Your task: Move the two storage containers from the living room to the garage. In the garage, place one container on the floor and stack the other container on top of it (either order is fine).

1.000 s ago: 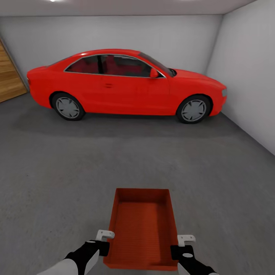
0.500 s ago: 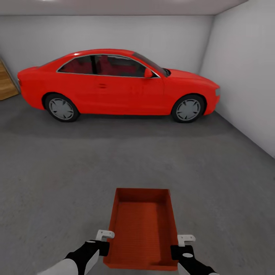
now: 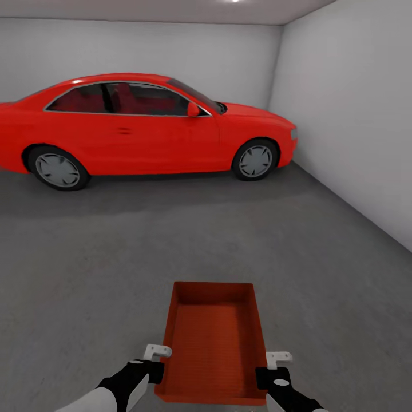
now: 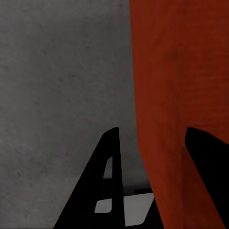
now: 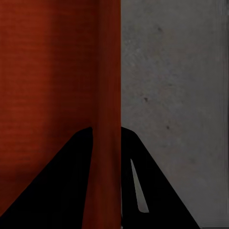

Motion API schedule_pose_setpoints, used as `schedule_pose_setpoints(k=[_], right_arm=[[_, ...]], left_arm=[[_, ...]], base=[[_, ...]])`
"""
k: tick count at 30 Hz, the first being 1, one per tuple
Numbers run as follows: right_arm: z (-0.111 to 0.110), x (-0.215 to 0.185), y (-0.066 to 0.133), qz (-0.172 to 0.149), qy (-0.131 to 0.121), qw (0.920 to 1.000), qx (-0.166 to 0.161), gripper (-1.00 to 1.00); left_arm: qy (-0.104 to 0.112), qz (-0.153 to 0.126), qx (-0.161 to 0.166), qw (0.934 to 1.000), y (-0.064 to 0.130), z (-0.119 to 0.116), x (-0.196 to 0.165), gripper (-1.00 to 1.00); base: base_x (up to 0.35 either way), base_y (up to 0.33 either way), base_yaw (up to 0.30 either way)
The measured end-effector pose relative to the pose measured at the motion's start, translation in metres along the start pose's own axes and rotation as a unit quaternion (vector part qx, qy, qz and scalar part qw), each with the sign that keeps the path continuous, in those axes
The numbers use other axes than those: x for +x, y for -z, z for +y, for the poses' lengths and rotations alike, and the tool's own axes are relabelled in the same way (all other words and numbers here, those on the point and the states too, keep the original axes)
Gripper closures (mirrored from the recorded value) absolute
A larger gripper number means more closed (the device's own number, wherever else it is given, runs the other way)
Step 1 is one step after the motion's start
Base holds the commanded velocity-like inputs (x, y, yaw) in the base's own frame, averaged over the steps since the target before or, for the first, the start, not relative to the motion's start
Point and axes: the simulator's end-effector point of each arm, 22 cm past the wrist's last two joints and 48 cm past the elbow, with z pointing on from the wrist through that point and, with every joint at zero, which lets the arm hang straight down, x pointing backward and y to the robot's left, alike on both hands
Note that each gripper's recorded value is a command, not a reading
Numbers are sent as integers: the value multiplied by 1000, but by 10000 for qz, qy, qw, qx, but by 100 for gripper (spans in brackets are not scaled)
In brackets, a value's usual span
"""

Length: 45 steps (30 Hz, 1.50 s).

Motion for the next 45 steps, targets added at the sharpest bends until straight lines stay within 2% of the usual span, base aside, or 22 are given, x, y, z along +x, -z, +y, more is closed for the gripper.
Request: schedule_pose_setpoints(k=[45], right_arm=[[2,0,0,4,-7,10000,-11,100]], left_arm=[[18,2,-10,10000,0,2,0,100]], base=[[0,0,-285]])
